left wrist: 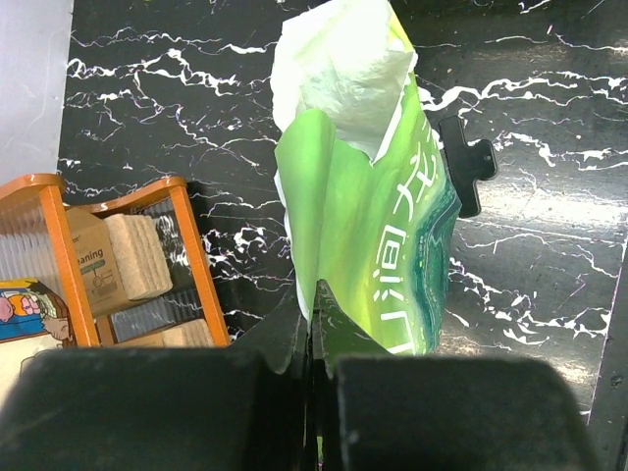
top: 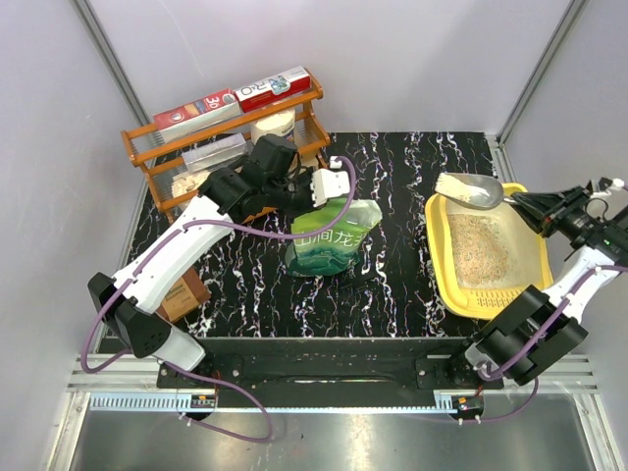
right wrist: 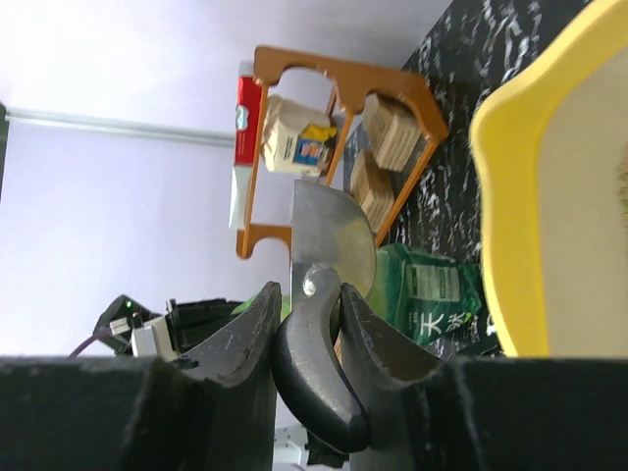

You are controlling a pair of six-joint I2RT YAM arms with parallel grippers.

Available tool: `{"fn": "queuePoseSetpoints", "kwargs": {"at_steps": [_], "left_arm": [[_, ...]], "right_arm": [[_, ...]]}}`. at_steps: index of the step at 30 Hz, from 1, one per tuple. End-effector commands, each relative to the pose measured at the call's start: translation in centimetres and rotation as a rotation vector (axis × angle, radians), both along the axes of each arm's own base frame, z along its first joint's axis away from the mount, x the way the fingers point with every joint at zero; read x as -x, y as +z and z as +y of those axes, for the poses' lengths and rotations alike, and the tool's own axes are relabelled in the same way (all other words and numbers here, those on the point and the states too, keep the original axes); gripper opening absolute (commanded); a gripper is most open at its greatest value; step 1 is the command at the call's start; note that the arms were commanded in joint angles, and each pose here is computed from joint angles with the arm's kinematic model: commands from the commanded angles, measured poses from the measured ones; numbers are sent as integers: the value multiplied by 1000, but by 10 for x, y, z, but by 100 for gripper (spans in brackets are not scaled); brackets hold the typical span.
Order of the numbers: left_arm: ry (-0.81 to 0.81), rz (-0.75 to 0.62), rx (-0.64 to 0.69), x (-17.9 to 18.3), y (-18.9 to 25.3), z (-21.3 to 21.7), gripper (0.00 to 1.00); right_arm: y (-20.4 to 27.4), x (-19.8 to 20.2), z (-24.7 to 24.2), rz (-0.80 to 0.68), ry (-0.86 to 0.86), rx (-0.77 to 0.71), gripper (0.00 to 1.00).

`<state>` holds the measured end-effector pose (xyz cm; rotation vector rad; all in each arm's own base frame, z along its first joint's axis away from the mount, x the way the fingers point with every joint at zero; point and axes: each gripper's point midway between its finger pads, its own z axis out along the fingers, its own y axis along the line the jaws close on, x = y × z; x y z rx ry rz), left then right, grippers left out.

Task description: Fill the litter box with clean litter

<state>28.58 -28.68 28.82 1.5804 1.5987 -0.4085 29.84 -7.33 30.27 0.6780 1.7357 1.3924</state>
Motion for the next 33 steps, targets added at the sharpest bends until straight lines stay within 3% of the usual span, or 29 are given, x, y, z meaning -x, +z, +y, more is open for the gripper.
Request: {"fn": "queuePoseSetpoints", "kwargs": {"at_steps": [1,6,12,18,23,33], "left_arm": [[-81,-158,209,-4,77,-29,0],[-94,-153,215,-4,78,-32,0],[-100,-169,217,0,78,-29,0],[-86,-178,226,2,73,-25,0],[-86,-142,227,5,63,-27,0],[-93,-135,243,6,64,-31,0]], "right_arm": [[5,15,-22,-57,-74,62,0],[-13,16,-52,-26,-225,147,0],[-30,24,-75,51,-420,412,0],[-53,48,-126,321,-646,658,0],[-53,58,-136,363,-654,765,0],[-42,63,-122,306,-449,1018,0]]}}
